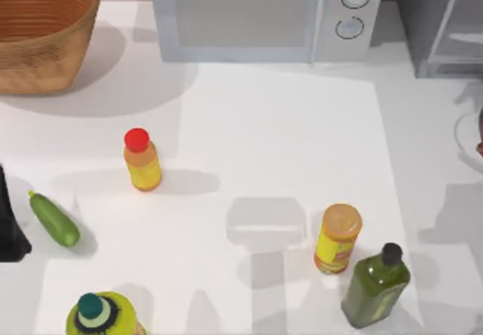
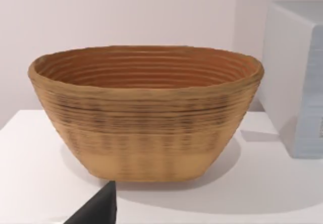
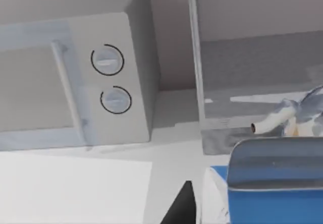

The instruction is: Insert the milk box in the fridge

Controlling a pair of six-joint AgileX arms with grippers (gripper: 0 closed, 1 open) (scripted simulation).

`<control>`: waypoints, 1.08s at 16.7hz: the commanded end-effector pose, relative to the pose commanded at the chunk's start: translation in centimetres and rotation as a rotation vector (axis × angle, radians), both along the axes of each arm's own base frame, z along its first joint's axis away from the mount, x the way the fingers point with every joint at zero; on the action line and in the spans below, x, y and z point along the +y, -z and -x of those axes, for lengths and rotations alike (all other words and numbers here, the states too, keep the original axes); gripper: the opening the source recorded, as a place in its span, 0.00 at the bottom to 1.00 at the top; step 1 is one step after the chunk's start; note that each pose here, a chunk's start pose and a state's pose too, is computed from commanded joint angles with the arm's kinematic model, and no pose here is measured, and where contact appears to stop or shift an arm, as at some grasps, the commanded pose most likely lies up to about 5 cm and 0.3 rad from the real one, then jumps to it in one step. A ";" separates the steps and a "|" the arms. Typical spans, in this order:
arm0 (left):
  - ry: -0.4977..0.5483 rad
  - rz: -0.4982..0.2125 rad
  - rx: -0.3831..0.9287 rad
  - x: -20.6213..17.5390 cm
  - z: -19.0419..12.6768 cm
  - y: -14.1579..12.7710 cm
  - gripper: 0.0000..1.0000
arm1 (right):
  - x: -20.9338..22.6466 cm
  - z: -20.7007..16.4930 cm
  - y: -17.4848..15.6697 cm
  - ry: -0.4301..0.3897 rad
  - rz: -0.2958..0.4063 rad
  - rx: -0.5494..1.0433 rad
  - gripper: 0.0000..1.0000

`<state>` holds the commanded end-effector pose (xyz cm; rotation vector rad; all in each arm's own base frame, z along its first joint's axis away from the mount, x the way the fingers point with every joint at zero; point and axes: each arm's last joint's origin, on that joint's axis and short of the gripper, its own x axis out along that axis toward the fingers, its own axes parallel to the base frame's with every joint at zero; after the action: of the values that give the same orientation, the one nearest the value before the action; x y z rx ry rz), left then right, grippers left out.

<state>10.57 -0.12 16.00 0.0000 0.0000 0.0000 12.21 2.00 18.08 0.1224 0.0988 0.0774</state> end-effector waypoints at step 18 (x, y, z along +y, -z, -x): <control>0.000 0.000 0.000 0.0 0.0 0.0 1.00 | -2.2 1.0 -1.3 0.075 0.118 -0.163 0.00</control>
<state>10.57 -0.12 16.00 0.0000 0.0000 0.0000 11.19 -0.25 19.40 0.0012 -0.0638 0.0064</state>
